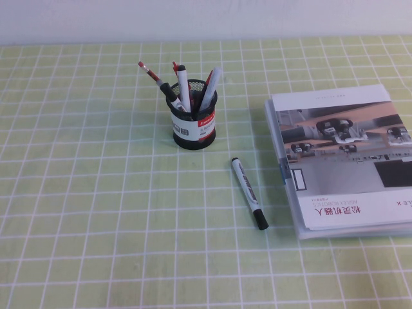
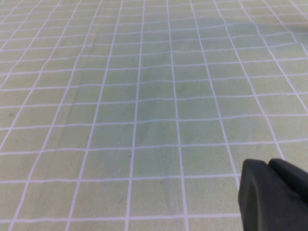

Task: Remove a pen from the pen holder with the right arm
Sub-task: 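Take a marker out of the pen holder and lay it on the table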

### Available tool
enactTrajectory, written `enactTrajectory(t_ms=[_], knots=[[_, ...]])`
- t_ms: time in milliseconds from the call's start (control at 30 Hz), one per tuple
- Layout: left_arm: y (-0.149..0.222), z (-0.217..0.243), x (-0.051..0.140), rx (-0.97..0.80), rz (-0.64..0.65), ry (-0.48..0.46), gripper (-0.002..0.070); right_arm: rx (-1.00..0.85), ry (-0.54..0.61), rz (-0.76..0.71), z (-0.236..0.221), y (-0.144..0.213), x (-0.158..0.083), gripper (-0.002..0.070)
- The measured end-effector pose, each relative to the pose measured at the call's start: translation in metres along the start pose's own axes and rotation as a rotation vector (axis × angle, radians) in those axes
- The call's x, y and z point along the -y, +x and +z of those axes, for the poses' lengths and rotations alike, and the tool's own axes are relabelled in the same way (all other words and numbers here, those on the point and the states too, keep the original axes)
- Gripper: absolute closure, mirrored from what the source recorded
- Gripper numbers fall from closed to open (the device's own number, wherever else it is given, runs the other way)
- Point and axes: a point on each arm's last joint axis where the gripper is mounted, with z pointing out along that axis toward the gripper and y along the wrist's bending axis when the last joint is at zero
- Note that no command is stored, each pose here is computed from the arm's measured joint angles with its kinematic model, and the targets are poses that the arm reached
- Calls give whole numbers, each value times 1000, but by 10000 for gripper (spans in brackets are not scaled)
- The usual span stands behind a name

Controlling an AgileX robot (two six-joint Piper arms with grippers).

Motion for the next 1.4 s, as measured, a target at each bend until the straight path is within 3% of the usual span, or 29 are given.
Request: enactTrajectory(t_ms=[133, 567, 767, 1067, 1400], knots=[[0, 0, 0, 0, 0, 0, 681, 40, -12, 96, 0, -4, -1, 689], [0, 0, 0, 0, 0, 0, 681, -27, -41, 158, -1, -3, -7, 689], [0, 0, 0, 0, 0, 0, 681, -213, -52, 99, 3, -30, -32, 688], [0, 0, 0, 0, 0, 0, 681, -579, 14, -61, 44, -48, -45, 689], [0, 0, 0, 0, 0, 0, 681, -687, -66, -153, 99, -61, -61, 689]])
